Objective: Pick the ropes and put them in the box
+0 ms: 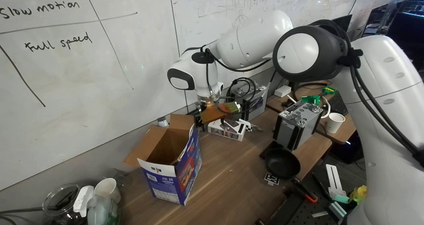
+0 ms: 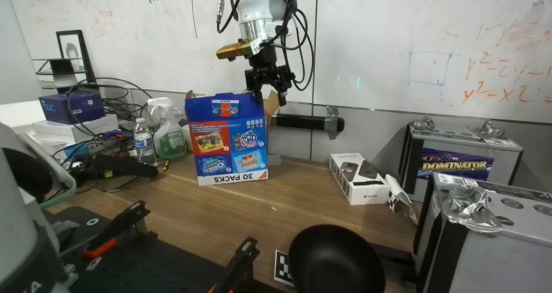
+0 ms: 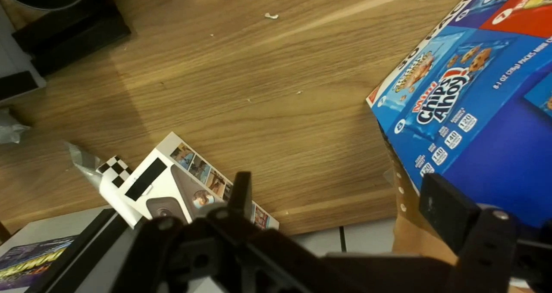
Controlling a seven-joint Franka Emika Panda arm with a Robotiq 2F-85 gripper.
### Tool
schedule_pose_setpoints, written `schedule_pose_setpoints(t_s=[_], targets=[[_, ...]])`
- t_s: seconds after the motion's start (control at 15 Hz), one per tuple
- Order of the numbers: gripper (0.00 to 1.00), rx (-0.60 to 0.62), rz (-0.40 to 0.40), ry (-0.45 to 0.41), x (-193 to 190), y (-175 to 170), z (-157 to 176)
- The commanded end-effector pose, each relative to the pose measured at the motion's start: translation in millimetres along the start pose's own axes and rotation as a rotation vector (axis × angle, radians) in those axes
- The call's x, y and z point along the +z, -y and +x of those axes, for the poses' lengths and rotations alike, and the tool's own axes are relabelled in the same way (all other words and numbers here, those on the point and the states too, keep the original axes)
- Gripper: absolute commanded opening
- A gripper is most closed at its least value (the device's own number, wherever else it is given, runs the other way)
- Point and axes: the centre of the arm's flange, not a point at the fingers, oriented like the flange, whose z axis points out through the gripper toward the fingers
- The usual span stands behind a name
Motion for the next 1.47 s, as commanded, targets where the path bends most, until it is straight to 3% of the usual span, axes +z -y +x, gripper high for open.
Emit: schedule_pose_setpoints(t_s=[0.0,0.47,0.73,0.87,1.0,1.2,1.4], targets=[[1.00,0.009,0.053,0.017,-39,21,34],[1.00,0.020,0.141,-0.040,-66,35,41],[1.00,0.025,0.152,-0.066,-73,40,44],[1.00,0.012,0.109,-0.048,-79,41,44],[1.00,-0.026,0.040,0.019,-91,41,28],[1.00,-0.068,-0.031,0.070,-100,26,-32],[1.00,-0.091,-0.090,0.068,-92,8,-78]])
